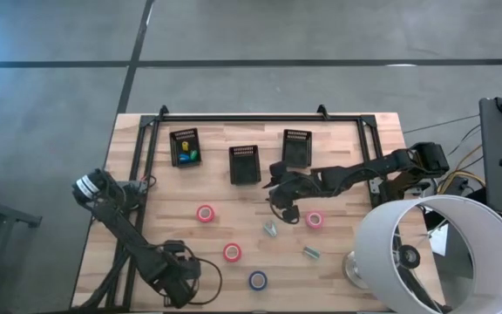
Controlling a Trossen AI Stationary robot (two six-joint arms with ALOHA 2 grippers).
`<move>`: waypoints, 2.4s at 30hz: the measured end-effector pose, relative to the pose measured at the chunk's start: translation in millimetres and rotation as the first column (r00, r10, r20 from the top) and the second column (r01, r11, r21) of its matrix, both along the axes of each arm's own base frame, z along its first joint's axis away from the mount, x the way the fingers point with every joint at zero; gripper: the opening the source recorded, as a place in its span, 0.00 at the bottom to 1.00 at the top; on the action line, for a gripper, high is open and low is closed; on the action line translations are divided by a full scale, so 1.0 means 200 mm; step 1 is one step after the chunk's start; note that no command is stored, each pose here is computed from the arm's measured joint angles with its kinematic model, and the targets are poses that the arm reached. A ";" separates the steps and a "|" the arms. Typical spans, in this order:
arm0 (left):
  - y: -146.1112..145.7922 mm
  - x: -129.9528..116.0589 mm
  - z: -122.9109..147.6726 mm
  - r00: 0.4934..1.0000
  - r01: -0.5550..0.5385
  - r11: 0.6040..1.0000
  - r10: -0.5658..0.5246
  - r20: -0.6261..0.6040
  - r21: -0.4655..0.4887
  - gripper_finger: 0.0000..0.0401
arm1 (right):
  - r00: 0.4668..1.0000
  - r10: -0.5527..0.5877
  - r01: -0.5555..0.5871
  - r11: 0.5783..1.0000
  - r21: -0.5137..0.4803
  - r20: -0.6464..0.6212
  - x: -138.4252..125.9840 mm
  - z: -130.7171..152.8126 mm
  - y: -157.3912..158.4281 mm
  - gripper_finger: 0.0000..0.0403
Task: Pick and place Stapler, Stapler remover, tape
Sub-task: Put the black staple remover into the middle black bin
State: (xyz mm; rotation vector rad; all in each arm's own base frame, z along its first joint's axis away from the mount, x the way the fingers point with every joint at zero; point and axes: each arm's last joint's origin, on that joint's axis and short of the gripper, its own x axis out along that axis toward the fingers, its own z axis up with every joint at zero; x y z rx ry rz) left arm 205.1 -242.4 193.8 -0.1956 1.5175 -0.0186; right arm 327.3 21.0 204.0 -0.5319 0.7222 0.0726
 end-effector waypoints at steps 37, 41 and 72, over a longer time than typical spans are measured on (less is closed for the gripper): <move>0.13 0.08 0.06 0.990 0.012 0.973 -0.043 0.133 0.229 0.43 | 1.000 0.008 -0.008 1.000 -0.007 -0.003 0.00 0.00 0.00 0.46; 0.13 0.08 0.06 0.992 0.042 0.977 -0.066 0.110 0.211 0.43 | 1.000 0.008 -0.008 1.000 -0.008 -0.003 0.00 0.00 0.00 0.46; 0.07 0.05 0.02 0.999 0.030 0.999 -0.029 -0.031 0.031 0.43 | 1.000 0.008 -0.008 1.000 -0.008 -0.004 0.00 0.00 0.00 0.46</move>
